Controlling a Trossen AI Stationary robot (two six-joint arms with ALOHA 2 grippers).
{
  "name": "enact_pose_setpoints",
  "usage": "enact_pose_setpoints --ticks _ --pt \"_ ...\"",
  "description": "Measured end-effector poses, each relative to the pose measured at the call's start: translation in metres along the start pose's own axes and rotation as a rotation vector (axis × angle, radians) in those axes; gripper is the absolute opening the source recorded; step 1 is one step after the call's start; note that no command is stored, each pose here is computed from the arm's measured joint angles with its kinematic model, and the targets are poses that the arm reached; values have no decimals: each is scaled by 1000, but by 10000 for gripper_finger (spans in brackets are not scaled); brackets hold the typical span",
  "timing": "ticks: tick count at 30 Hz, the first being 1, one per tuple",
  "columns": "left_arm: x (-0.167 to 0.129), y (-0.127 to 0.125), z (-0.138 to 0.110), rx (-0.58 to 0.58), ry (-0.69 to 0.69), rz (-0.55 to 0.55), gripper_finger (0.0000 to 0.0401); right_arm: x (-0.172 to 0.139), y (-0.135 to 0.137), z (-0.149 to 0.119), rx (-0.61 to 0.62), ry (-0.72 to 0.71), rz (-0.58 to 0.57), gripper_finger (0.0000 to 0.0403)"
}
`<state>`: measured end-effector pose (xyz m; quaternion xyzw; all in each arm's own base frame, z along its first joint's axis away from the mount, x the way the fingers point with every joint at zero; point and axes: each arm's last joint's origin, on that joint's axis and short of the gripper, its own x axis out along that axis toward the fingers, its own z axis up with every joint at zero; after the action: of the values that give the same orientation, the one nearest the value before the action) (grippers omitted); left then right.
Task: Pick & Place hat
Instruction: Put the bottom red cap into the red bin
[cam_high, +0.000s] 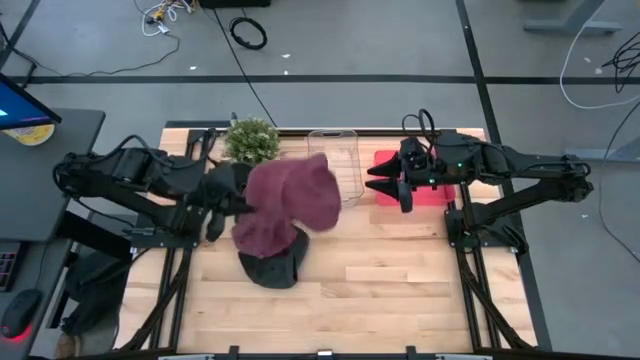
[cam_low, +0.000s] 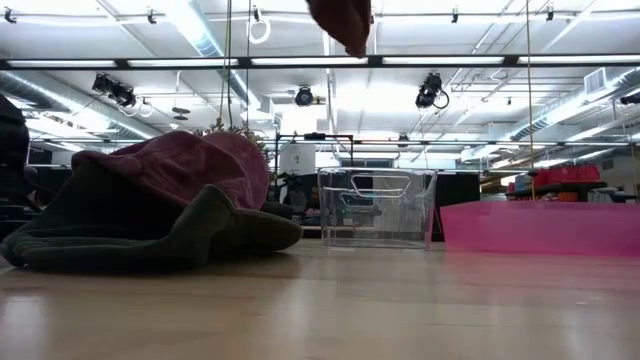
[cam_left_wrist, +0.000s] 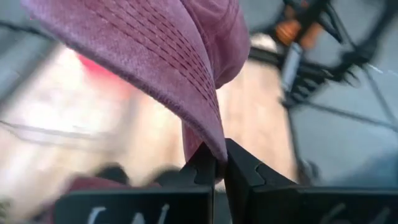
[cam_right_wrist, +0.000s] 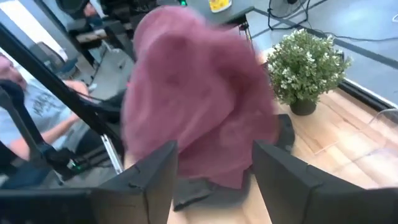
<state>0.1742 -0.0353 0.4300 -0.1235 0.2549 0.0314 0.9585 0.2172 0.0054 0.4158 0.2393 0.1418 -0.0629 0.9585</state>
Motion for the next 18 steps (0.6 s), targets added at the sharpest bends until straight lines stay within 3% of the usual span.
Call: enact_pose_setpoints --ticks 4,10,18 --pt "-2 -1 10 61 -123 48 13 1 0 0 95 7 10 230" --pt "-4 -3 17 111 -192 32 13 4 0 0 113 -14 -22 306" --pt "-5 -1 20 104 -230 61 13 25 14 13 113 -105 215 382"
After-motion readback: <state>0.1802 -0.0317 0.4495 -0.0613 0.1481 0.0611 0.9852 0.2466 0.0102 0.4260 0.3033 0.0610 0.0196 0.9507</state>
